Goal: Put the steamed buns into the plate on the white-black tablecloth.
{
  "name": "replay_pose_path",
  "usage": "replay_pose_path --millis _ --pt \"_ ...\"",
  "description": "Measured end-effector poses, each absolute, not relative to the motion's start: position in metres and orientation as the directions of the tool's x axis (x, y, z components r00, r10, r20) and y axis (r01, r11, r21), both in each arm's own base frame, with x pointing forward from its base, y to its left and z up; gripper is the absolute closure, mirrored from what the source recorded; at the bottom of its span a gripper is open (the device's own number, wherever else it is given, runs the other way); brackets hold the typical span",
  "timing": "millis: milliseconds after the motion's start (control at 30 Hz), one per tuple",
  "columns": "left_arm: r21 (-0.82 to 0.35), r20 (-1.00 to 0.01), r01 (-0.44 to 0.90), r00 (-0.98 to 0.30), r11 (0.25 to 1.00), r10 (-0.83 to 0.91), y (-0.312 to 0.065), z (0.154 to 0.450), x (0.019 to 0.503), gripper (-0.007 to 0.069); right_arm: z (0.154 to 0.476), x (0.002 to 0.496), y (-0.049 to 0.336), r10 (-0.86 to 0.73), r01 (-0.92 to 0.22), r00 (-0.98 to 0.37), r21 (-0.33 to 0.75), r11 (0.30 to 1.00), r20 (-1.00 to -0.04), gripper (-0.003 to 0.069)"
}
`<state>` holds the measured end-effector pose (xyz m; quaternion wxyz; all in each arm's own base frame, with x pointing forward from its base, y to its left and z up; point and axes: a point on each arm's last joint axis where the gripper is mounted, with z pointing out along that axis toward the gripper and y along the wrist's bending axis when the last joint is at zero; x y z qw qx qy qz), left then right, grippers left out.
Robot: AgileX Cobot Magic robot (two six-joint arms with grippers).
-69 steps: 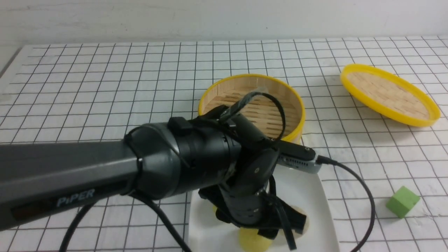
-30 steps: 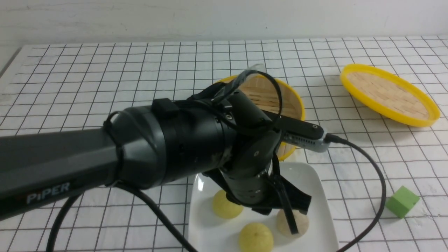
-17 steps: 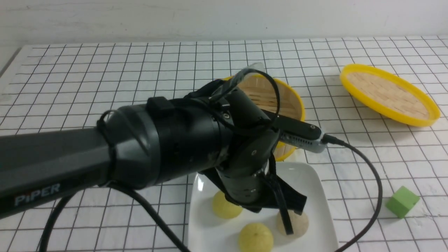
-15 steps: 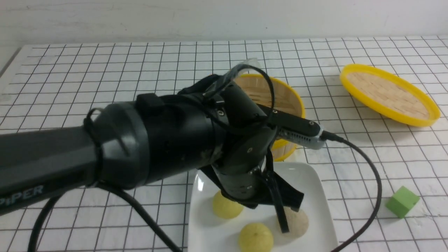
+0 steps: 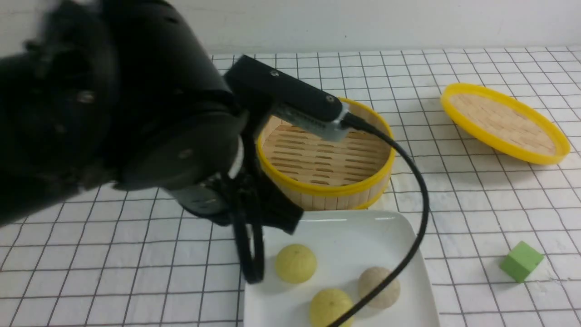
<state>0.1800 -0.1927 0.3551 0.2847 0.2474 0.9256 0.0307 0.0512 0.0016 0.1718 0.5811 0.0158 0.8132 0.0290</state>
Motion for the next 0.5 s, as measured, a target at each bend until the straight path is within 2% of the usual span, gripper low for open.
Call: replay_pose_path --millis 133,267,367,467,500 --pt "0.162 -0.592 0.403 -0.691 0.901 0.416 -0.16 0.387 0.16 0.0623 0.172 0.051 0.001 0.053 -0.008 -0.323 0.059 0.998 -0.945 0.0645" --pt "0.091 -0.657 0.361 -0.678 0.928 0.328 -0.129 0.4 0.138 0.0623 0.172 0.051 0.001 0.05 -0.007 -0.322 0.056 0.998 -0.945 0.0641" --pt "0.034 -0.684 0.32 -0.683 0.947 0.255 -0.1 0.395 0.118 0.0622 0.172 0.051 0.001 0.05 -0.007 -0.322 0.056 0.998 -0.945 0.0641" --pt "-0.055 -0.695 0.288 -0.699 0.956 0.171 -0.075 0.368 0.097 0.0618 0.172 0.051 0.001 0.048 -0.007 -0.322 0.054 0.999 -0.945 0.0636" --pt "-0.072 -0.706 0.291 -0.69 0.954 0.157 -0.073 0.368 0.095 0.0617 0.172 0.051 0.001 0.048 -0.007 -0.322 0.054 0.999 -0.945 0.0636"
